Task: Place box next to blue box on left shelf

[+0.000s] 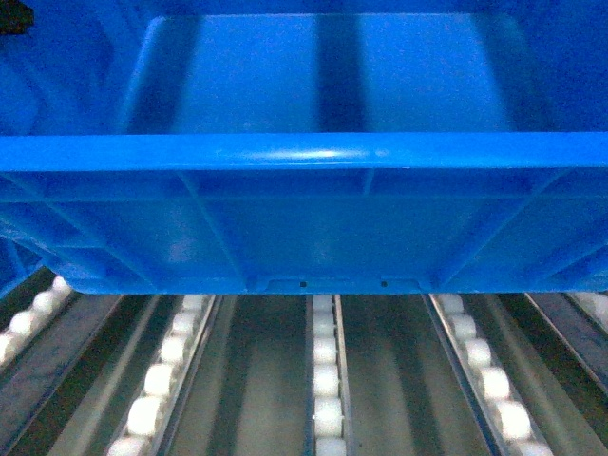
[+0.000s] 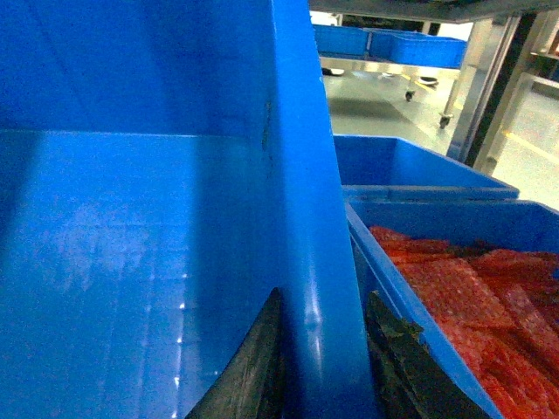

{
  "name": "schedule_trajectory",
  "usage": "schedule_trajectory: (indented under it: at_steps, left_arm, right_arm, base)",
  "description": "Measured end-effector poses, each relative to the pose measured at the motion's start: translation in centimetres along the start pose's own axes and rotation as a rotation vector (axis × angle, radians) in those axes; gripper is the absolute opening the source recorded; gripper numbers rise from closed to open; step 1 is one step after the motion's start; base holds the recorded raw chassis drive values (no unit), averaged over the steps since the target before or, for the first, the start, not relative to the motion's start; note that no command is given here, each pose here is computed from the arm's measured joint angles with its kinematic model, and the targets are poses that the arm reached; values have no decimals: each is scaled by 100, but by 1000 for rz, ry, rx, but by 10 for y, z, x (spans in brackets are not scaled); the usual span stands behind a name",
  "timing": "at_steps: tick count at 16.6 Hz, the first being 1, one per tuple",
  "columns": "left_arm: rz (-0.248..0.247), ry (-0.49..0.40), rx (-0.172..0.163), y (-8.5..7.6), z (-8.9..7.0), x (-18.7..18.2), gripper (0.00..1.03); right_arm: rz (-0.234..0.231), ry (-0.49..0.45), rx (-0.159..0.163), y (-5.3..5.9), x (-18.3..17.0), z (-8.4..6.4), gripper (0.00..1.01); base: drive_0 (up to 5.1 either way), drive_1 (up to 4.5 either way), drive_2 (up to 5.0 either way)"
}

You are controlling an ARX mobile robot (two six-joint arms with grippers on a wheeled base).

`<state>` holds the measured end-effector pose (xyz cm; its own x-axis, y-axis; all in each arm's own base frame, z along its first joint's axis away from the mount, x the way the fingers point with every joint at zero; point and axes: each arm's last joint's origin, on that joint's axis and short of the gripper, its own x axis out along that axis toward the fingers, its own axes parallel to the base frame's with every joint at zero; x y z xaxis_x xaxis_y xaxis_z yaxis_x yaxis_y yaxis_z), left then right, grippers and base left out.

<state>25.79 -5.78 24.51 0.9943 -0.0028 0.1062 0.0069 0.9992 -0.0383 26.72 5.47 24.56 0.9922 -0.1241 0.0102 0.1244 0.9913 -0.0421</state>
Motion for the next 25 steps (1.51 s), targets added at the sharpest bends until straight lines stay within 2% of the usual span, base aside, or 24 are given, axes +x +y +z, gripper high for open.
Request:
schedule_trajectory:
  at_steps: [3,25]
  left_arm:
    - [-2,1,0,0,-1,0,10]
    - [0,3,-2,0,-1,0,10]
  right_arm:
    - [2,-5,2,0,0,0,19]
    - [1,-1,0,0,0,0,18]
  base:
    - [0,434,-433]
    - [0,0,0]
